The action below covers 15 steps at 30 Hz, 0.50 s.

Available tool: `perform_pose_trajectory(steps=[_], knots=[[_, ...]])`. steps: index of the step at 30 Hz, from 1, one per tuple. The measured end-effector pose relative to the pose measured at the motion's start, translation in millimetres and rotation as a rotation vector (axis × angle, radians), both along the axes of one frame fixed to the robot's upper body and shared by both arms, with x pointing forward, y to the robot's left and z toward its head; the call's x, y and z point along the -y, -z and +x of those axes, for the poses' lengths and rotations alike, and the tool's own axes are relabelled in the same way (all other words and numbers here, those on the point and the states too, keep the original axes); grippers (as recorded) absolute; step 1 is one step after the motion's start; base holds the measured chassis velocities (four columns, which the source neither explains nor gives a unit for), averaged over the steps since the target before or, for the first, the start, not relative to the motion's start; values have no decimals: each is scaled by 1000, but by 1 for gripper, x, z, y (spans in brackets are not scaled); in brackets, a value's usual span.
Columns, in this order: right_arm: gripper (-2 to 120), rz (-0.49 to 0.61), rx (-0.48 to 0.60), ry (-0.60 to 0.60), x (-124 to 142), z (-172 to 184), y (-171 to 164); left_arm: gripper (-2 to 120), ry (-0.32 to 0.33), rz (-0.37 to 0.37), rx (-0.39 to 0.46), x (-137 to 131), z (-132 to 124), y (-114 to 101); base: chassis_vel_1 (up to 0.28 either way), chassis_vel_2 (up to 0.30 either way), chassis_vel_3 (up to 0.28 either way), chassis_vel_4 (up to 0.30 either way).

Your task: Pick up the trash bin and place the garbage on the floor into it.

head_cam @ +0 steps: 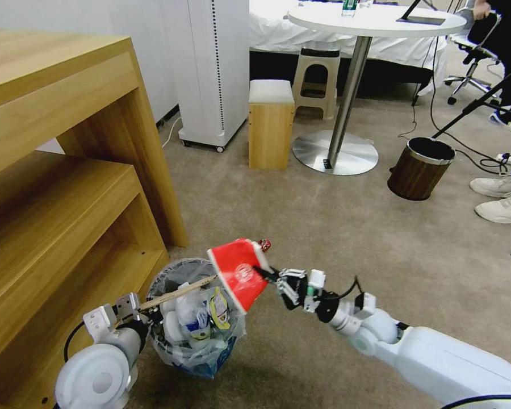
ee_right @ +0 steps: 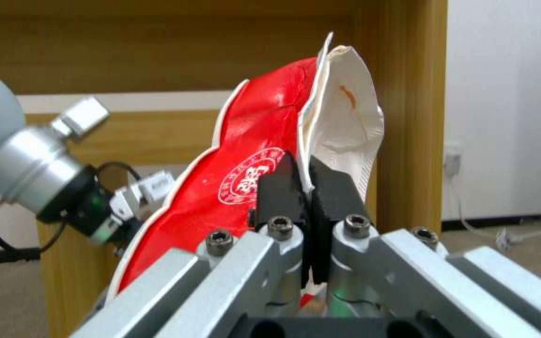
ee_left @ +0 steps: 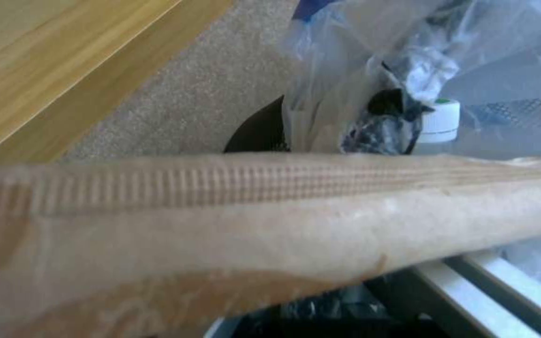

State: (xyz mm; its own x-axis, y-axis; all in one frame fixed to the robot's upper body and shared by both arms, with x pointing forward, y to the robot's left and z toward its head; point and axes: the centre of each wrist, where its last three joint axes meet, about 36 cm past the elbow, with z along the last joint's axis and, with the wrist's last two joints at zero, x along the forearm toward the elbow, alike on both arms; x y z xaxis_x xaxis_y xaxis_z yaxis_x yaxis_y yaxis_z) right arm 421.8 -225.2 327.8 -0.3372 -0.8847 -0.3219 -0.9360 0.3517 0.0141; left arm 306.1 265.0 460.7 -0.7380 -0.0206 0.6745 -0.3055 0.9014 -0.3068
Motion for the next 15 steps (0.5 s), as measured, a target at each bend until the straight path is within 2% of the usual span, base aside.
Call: perform_pose_trajectory(steps=[9, 13, 15], knots=[[0, -41, -31, 23, -5, 8, 22, 0, 9, -2, 12, 2, -4, -6, 0, 0, 0, 0], [0, -44, -41, 30, -17, 10, 30, 0, 14, -5, 17, 4, -5, -8, 0, 0, 0, 0], [0, -25, -47, 13, -33, 7, 29, 0, 16, -5, 16, 4, -6, -9, 0, 0, 0, 0]])
